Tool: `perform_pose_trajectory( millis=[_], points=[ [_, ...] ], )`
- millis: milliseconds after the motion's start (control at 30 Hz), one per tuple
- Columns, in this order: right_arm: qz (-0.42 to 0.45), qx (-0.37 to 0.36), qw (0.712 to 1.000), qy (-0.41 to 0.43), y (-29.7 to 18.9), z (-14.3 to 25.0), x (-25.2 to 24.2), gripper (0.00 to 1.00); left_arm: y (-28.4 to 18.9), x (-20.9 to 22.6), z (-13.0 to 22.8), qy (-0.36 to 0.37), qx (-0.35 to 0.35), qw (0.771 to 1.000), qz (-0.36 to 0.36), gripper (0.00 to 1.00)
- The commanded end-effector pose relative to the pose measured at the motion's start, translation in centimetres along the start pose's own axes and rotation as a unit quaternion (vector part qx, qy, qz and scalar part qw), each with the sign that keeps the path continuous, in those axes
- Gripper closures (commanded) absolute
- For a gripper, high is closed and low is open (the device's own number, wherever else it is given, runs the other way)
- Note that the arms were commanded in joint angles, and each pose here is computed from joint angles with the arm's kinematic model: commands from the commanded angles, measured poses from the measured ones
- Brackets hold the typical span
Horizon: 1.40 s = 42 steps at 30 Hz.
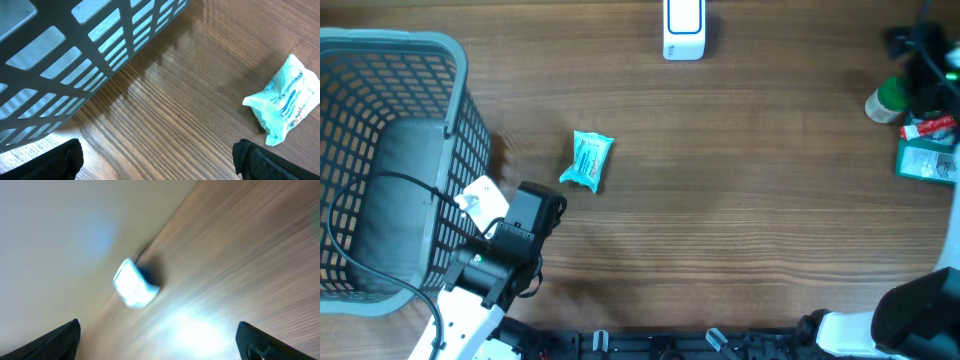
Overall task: Scan the item barcode
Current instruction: 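Move the right gripper to the teal wipe packet and grasp it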
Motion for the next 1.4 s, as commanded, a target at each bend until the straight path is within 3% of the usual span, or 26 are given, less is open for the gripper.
perform_pose_trajectory(
  millis=[0,200,433,600,800,1367],
  points=[
    [-0.079,0.136,0.988,0.004,4.1,4.7,4.1,0.0,0.0,0.1,0.0,0.002,-0.002,1.0,-0.001,0.0],
    [-0.031,0.256,0.963,-0.075,12.4,15.7,10.0,0.0,0.0,0.1,0.0,0.002,-0.002,1.0,-0.001,0.0],
    [0.015,0.375,0.926,-0.049,20.1,30.6,12.8,0.09,0.0,0.1,0.0,0.002,-0.002,1.0,-0.001,0.0],
    [-0.005,0.399,0.916,-0.044,22.9,37.3,13.7,0.18,0.0,0.1,0.0,0.002,-0.002,1.0,-0.001,0.0],
    [0.021,0.346,0.936,-0.062,23.3,38.9,14.1,0.38,0.0,0.1,0.0,0.002,-0.002,1.0,-0.001,0.0],
    [0.061,0.327,0.939,-0.085,23.6,40.3,13.2,0.54,0.0,0.1,0.0,0.002,-0.002,1.0,-0.001,0.0]
  ],
)
Point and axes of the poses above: each gripper's point midway between its finger pads, its own y axis out along the fingers, its own x axis along the line the jaws close on, z = x × y, the point moved 10 cm from there along -y, back along the fingers, and after that the axes turned 8 degrees about -y, right-handed, at the moved point
